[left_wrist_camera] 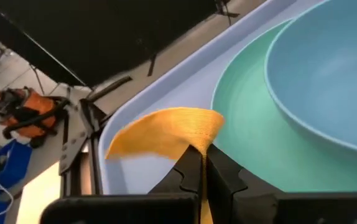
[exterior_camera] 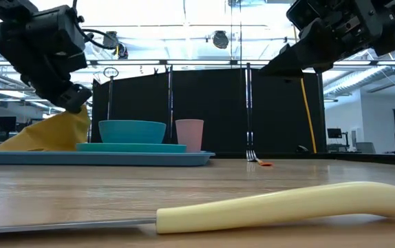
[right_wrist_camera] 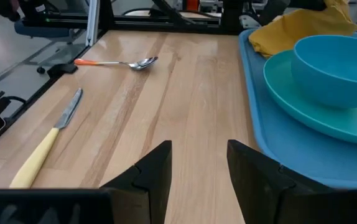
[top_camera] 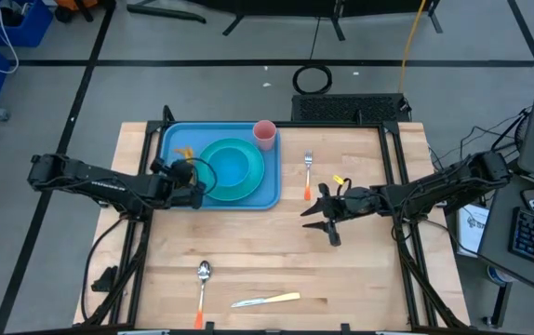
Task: Set up tray
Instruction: Put the yellow napkin to the left of the green plate on the blue serving tray
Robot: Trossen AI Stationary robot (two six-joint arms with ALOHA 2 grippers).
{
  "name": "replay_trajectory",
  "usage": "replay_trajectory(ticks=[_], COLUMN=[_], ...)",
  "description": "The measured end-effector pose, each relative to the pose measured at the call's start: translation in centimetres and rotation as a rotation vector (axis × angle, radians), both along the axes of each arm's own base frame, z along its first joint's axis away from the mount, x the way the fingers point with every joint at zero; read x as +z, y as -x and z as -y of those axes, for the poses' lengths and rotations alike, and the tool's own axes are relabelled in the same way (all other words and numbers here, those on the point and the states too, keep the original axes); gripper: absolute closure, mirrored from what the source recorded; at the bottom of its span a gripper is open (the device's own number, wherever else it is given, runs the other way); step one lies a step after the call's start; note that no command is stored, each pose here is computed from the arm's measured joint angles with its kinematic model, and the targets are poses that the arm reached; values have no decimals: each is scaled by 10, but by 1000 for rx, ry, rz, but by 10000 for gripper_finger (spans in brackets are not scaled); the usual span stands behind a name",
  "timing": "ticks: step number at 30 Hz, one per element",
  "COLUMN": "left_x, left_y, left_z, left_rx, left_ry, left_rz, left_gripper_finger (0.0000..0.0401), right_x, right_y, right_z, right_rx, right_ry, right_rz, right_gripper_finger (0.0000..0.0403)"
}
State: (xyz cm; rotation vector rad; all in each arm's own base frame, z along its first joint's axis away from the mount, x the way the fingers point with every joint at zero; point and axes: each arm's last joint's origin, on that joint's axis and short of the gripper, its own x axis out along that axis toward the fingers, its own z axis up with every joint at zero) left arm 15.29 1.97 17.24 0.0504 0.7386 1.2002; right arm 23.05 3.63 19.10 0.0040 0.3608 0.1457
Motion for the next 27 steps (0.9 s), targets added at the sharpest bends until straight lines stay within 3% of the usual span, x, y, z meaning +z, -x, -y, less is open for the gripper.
replay_trajectory(ticks=[8, 19, 27], left_x=[-1, -2, 0], left_y=[4, 7, 8], left_z=[-11, -21, -22], left_rx=[103, 223, 267], left_ry=[23, 69, -17], left_rz=[29, 118, 162], left_gripper_finger=[390, 317, 260], right_x=[0, 0, 0], right_y=[0, 0, 0], right_z=[0, 0, 0], right_rx=[0, 1, -1], right_ry=[-5, -6, -7], right_rz=[3, 4, 4], right_gripper_finger=[259, 259, 259])
